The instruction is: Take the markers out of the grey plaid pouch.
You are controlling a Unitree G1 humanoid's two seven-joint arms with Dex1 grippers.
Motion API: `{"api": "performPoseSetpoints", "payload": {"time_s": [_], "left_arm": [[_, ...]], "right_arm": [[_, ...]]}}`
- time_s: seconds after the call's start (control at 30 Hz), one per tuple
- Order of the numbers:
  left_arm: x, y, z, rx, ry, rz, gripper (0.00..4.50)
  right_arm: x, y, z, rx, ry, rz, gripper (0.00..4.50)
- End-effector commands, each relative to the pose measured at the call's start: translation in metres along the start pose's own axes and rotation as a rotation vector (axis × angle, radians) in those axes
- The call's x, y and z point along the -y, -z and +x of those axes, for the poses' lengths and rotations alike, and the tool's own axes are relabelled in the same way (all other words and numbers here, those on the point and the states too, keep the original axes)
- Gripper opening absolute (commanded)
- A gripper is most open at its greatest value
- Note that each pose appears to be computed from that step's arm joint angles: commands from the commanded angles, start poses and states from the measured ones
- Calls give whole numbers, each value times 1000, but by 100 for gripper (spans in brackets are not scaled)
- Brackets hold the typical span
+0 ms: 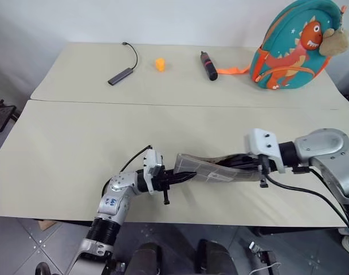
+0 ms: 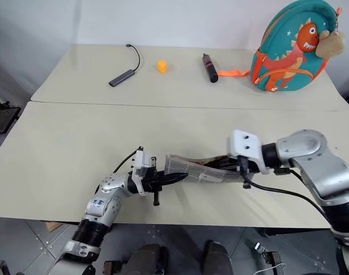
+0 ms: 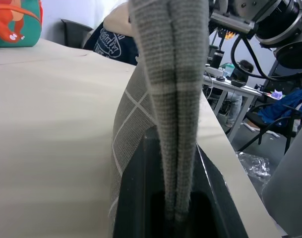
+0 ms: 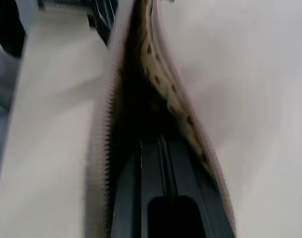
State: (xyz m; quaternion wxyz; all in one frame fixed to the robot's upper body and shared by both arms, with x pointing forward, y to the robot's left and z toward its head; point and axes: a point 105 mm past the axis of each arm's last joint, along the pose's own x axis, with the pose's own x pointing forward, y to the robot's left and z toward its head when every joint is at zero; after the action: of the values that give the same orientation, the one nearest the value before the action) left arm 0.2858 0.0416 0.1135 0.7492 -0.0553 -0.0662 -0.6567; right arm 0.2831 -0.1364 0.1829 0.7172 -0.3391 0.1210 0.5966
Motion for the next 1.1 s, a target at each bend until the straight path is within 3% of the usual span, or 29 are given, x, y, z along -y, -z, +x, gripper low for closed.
{"api": "performPoseSetpoints", "payload": {"time_s": [0.03,0.2,0.3,0.43,0.7,0.97,1.0,1.1], "left_arm": [[0,-5,7,7,20,30,0],[-1,-6,9,10,21,45,0],[-3,-7,9,14,18,53,0],[-2,-5,8,9,16,57,0],[-3,-3,5,8,5,46,0],[-5,-3,5,16,-9,38,0],[-5,-3,4,15,-10,39,0],[-6,-3,3,13,-15,38,0]], "right_arm": [[-9,-9,20,-32,-47,-31,5],[-10,9,28,-179,-48,12,5],[-12,12,29,-219,-63,16,64],[-1,8,34,-222,-9,-31,190],[9,15,52,-316,30,-104,190],[-8,25,74,-334,-48,-70,190],[-8,23,74,-324,-50,-70,153],[-3,13,70,-266,-37,-83,107]]}}
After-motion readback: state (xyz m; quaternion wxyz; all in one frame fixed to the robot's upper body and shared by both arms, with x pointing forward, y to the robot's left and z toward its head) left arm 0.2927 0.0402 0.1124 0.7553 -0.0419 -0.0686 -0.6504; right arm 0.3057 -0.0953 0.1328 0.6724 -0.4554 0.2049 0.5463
